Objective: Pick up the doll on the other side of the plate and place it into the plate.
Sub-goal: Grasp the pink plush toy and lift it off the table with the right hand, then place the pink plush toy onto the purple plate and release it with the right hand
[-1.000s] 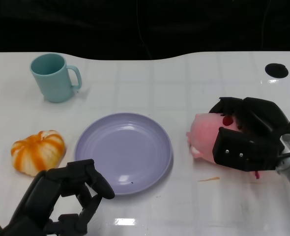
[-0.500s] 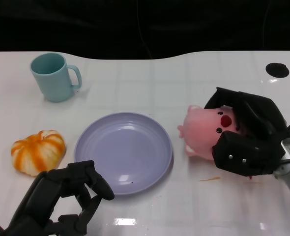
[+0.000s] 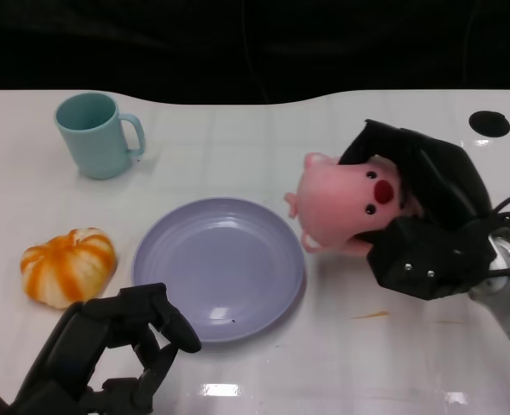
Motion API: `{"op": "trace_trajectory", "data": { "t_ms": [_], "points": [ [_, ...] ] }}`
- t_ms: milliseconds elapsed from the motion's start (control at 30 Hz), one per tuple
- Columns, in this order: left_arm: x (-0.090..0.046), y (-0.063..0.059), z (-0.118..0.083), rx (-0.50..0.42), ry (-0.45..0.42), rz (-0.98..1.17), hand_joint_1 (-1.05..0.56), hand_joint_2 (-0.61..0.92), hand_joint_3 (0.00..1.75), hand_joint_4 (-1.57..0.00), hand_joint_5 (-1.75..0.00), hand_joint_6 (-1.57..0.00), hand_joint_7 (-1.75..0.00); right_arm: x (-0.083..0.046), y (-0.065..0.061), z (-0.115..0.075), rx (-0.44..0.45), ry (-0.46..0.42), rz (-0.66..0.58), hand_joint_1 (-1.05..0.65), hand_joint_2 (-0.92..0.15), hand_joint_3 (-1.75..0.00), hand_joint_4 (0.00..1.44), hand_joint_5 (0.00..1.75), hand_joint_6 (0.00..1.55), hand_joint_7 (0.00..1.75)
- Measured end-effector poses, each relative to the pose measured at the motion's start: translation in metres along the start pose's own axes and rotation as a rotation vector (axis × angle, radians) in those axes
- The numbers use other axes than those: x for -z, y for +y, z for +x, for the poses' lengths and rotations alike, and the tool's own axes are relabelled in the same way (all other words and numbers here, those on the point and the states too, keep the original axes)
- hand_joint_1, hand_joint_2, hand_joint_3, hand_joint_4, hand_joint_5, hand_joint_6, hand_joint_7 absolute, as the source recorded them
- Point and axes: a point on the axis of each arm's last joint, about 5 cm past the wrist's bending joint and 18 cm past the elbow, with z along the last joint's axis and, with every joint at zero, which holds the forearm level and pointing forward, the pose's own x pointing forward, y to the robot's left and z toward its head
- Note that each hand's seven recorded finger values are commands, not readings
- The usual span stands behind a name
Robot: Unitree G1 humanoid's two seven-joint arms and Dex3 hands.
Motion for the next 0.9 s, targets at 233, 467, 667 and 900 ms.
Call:
{"op": "trace_trajectory", "data": {
  "t_ms": [233,467,667,900],
  "points": [
    [0.001,-0.002,0.002,0.004,0.001,0.005,-0.06,0.50,1.11,-0.77,-1.54,-0.84,-1.15,-0.025,0.006,0.022,-0.050,-0.080,0.028,-0.15,-0.28,-1.44,0.92,1.75,0.73,1.75],
    [-0.001,-0.006,0.003,0.016,-0.009,0.017,-0.05,0.49,1.14,-0.77,-1.58,-0.84,-1.15,-0.057,0.026,0.041,-0.127,-0.156,0.045,-0.19,-0.28,-1.43,0.94,1.75,0.76,1.75],
    [-0.001,-0.007,0.004,0.017,-0.015,0.016,-0.05,0.48,1.15,-0.77,-1.59,-0.84,-1.16,-0.073,0.040,0.050,-0.191,-0.190,0.023,-0.21,-0.28,-1.40,0.95,1.75,0.74,1.75],
    [-0.001,-0.008,0.004,0.020,-0.018,0.010,-0.05,0.50,1.12,-0.78,-1.58,-0.84,-1.14,-0.084,0.061,0.049,-0.274,-0.182,0.018,-0.22,-0.31,-1.34,0.94,1.75,0.73,1.74]
  ]
}}
